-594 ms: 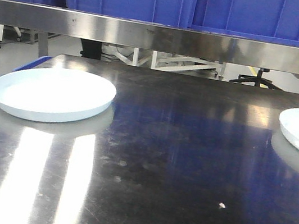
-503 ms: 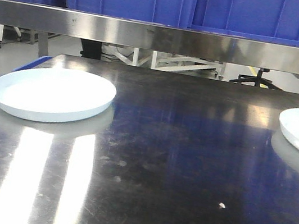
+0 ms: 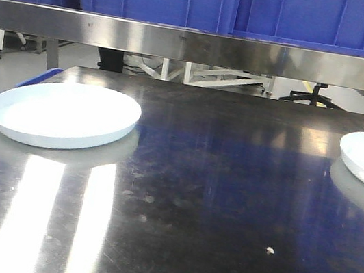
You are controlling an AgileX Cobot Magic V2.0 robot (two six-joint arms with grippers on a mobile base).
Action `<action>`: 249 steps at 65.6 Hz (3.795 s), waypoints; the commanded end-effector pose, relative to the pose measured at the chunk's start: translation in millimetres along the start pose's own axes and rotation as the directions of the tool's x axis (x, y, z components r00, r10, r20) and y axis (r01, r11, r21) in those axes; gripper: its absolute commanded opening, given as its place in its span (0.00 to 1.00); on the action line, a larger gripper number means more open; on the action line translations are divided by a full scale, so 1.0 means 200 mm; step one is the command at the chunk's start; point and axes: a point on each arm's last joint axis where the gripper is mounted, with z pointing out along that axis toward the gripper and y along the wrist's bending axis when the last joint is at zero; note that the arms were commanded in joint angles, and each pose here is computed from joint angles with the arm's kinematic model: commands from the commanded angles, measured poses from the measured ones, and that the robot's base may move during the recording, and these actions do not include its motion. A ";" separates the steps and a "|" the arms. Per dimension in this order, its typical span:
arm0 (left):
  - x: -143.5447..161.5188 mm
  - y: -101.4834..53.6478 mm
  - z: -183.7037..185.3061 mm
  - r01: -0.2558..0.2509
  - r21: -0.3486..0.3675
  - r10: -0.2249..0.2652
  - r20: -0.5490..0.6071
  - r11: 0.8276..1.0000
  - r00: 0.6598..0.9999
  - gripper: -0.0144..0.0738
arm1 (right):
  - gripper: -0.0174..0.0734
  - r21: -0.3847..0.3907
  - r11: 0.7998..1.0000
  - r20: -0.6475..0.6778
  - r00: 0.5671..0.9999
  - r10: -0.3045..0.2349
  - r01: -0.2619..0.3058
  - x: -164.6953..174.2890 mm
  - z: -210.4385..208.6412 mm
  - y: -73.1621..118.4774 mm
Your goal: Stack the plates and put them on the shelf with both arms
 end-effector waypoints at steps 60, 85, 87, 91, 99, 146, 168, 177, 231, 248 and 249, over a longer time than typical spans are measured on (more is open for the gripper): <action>-1.10 -0.18 0.38 -0.138 0.050 0.147 -0.367 0.989 0.918 0.26 | 0.24 -0.009 1.000 0.103 0.995 -0.010 0.011 -0.04 -0.01 0.01; -1.09 -0.21 0.43 -0.117 0.079 0.138 -0.359 0.990 0.923 0.26 | 0.24 -0.009 1.000 0.103 0.995 -0.010 0.011 -0.04 -0.01 0.01; -1.09 -0.21 0.43 -0.117 0.079 0.138 -0.363 0.990 0.921 0.26 | 0.24 -0.009 1.000 0.103 0.995 -0.010 0.011 -0.04 -0.01 0.01; -1.09 -0.21 0.44 -0.117 0.079 0.138 -0.360 0.990 0.923 0.26 | 0.24 -0.009 1.000 0.103 0.995 -0.010 0.011 -0.04 -0.01 0.01; -1.09 -0.22 0.47 -0.113 0.083 0.135 -0.353 0.990 0.926 0.26 | 0.24 -0.009 1.000 0.103 0.995 -0.010 0.011 -0.04 -0.01 0.01; -1.07 -0.21 0.56 -0.187 0.065 0.198 -0.360 0.980 0.912 0.26 | 0.24 -0.049 0.997 0.272 0.960 0.067 -0.056 -0.18 -0.03 0.02; -1.07 -0.20 0.56 -0.190 0.064 0.201 -0.362 0.980 0.910 0.26 | 0.24 0.077 0.994 -0.226 0.970 0.088 -0.072 -0.62 0.15 0.03; -1.07 -0.20 0.56 -0.190 0.064 0.201 -0.362 0.980 0.910 0.26 | 0.24 0.103 0.993 -0.389 0.917 0.091 -0.055 -0.66 0.36 0.03; -1.04 -0.21 0.59 -0.170 0.072 0.185 -0.385 0.983 0.904 0.54 | 0.88 0.100 0.991 -0.438 0.898 -0.040 0.093 -0.63 0.50 0.00; -0.92 -0.24 0.81 -0.151 0.087 0.174 -0.470 0.985 0.865 0.76 | 0.84 0.094 0.992 -0.412 0.910 -0.040 0.087 -0.64 0.50 0.01; -0.91 -0.24 0.83 -0.146 0.089 0.171 -0.475 0.985 0.863 0.76 | 0.84 0.094 0.992 -0.412 0.910 -0.040 0.086 -0.64 0.50 0.01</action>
